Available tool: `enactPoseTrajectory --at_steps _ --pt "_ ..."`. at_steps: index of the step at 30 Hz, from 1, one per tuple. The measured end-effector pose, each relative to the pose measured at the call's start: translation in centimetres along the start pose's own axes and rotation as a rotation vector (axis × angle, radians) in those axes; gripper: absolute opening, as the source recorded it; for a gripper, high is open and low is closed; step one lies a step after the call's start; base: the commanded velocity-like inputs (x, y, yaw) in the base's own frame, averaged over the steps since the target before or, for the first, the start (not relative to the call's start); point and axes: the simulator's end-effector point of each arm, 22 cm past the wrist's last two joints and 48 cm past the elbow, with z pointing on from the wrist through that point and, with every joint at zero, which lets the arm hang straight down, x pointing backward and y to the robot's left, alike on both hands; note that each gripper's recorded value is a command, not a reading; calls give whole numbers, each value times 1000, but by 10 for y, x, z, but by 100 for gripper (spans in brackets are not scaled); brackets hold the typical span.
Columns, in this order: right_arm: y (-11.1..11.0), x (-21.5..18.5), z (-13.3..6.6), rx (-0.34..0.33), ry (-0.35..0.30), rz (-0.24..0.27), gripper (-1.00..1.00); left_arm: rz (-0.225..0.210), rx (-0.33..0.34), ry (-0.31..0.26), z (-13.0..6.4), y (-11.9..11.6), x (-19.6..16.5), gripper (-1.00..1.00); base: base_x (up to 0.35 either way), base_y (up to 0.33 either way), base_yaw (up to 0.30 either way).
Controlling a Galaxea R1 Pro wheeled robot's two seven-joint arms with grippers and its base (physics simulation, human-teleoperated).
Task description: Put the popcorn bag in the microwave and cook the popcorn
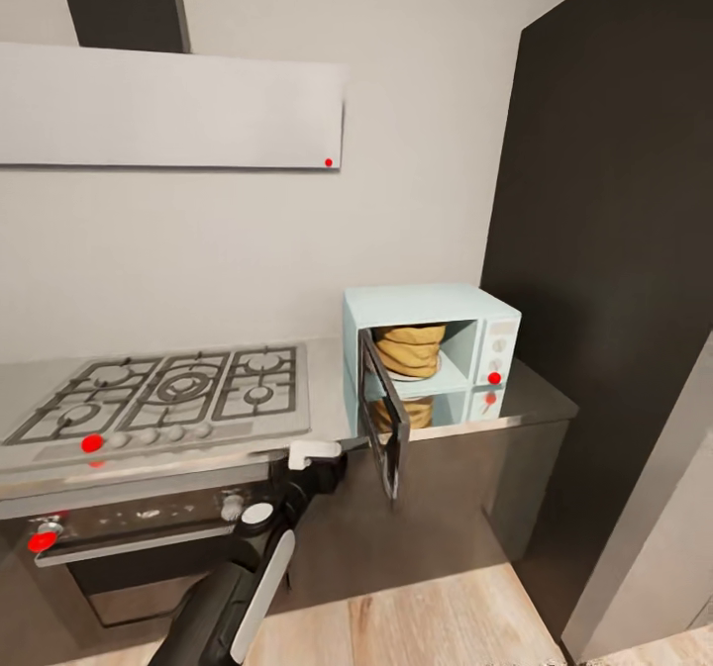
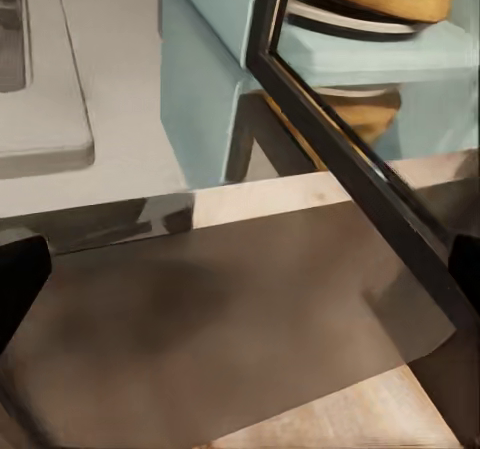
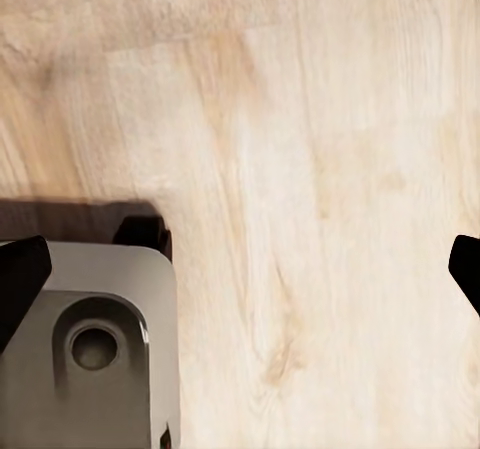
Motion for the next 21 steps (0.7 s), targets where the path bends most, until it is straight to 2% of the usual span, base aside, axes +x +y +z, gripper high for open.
enactPoseTrajectory --at_steps 6,12,21 --pt "0 -2 -1 1 -6 0 100 3 6 -13 -2 -1 -4 100 0 0 -195" --pt "0 -5 -2 2 -13 1 100 -21 11 -66 -3 -1 -17 100 0 0 -195" --pt "-1 -8 -3 2 -23 1 100 -12 18 -80 -6 -5 -22 100 0 0 -195"
